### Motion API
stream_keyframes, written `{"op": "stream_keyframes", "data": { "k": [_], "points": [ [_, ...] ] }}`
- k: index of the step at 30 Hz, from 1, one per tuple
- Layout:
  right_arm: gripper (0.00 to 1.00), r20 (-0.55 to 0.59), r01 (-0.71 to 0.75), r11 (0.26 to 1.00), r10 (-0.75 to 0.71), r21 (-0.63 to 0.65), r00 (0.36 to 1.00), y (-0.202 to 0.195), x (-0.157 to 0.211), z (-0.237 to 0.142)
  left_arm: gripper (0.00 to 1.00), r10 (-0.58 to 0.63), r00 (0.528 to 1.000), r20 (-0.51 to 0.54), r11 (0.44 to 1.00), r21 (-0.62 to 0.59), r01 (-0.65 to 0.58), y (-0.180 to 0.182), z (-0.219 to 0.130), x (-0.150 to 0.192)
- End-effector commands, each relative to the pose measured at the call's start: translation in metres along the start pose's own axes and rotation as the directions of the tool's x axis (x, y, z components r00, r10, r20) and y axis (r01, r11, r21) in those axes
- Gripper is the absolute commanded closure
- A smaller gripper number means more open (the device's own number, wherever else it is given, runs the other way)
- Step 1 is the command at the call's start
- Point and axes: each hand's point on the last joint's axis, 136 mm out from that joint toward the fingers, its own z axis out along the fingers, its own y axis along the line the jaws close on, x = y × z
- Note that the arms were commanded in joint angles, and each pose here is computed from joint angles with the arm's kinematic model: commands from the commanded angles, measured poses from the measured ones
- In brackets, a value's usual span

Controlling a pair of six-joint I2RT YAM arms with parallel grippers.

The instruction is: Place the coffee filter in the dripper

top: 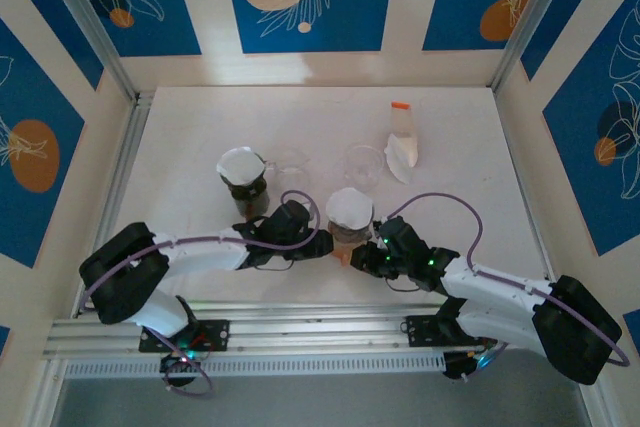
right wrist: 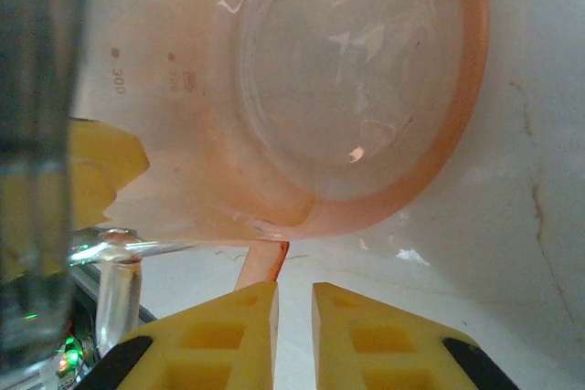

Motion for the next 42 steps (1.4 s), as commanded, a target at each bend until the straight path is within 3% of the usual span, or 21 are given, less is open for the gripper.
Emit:
{"op": "stream_keyframes", "data": {
  "k": [1, 15, 42],
  "points": [
    [0.81, 0.036, 0.005, 1.0, -0.005, -0.004, 0.999, 0.001, -0.009, -0.002, 0.56, 0.001, 1.0, 0.013, 0.999, 0.05, -0.002, -0.017, 0.005, -0.006],
    [0.81, 0.096, 0.01, 0.999, -0.007, -0.031, 0.995, 0.003, -0.029, 0.006, 0.62, -0.049, 0.999, 0.019, 0.999, 0.011, 0.049, 0.006, 0.014, -0.007],
    [0.82, 0.179, -0.018, 0.998, 0.028, -0.058, 0.984, 0.014, -0.109, 0.035, 0.63, -0.08, 0.993, 0.085, 0.997, -0.001, 0.08, 0.009, 0.034, -0.067]
  ]
}}
